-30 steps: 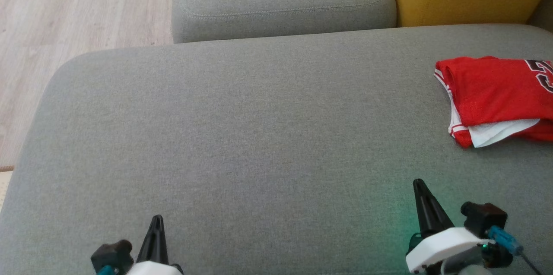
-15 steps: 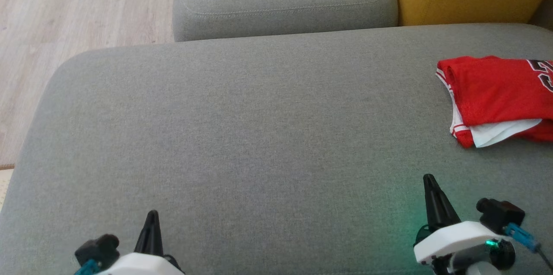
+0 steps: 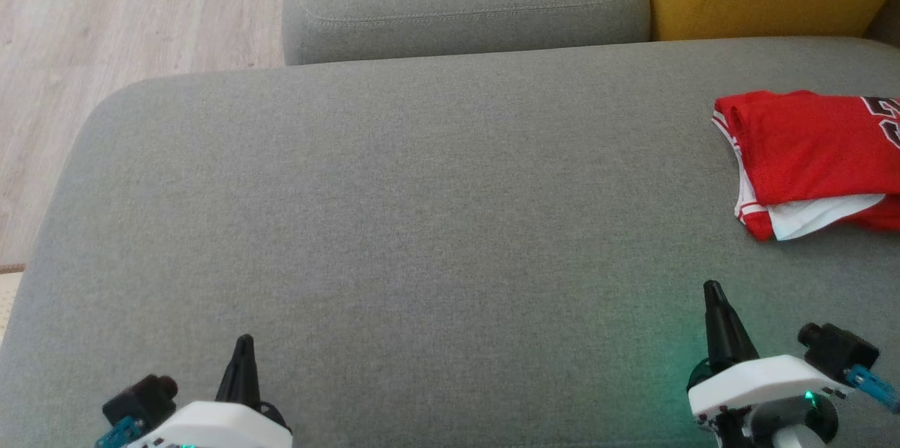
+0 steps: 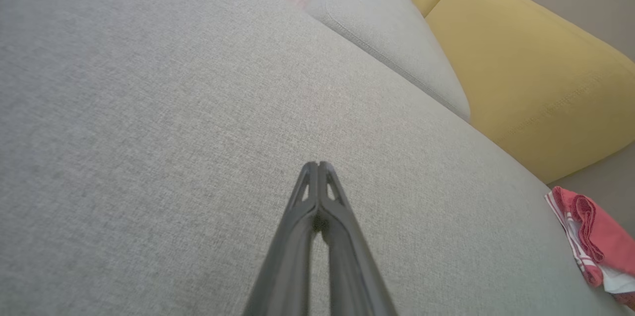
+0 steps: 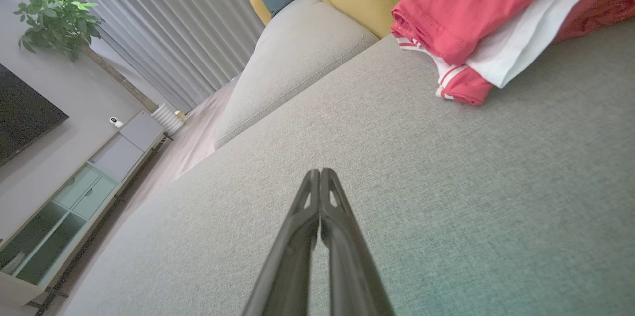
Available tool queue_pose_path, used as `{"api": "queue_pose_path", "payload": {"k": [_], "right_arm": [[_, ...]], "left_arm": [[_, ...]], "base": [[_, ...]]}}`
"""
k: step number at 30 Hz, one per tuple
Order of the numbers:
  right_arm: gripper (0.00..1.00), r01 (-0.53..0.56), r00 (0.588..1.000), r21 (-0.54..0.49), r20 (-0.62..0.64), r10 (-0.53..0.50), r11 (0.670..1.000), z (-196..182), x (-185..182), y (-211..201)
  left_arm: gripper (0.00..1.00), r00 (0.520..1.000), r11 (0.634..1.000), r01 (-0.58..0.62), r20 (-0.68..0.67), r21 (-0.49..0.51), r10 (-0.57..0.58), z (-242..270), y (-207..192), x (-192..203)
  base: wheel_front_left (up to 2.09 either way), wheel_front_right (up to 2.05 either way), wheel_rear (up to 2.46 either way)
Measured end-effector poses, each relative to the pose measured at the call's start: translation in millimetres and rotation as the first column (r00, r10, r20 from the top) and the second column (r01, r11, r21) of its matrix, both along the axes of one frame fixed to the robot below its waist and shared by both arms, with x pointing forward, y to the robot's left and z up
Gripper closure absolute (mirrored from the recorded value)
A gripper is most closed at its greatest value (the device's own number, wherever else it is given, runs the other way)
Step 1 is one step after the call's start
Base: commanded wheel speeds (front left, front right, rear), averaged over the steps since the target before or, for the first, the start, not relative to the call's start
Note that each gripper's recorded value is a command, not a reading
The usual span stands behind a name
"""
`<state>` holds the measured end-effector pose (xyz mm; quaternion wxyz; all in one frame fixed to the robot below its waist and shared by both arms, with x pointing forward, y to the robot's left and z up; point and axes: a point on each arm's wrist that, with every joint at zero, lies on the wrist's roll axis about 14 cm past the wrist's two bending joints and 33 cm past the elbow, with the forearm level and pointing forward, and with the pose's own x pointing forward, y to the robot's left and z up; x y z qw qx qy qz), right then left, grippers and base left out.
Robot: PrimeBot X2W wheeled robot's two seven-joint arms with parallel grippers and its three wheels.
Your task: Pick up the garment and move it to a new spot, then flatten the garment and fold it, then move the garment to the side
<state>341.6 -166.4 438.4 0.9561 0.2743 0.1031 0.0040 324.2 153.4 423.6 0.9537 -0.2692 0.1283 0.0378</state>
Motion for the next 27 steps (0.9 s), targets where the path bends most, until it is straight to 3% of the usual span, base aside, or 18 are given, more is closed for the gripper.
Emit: {"api": "queue_pose_path", "payload": {"k": [15, 27], "right_arm": [[1.0, 0.058, 0.998, 0.156, -0.017, -0.056, 0.986, 1.8, 3.2, -7.7], [1.0, 0.097, 0.995, 0.282, -0.013, -0.097, 0.955, 9.6, 10.8, -13.8]], "left_arm": [[1.0, 0.999, 0.986, -0.043, -0.018, -0.162, 0.04, 0.9, 5.3, 5.5], [1.0, 0.997, 0.954, -0.077, -0.025, -0.289, 0.072, 4.4, 10.4, 11.8]], "base": [[0.0, 0.0, 0.0], [0.0, 0.0, 0.0]]}}
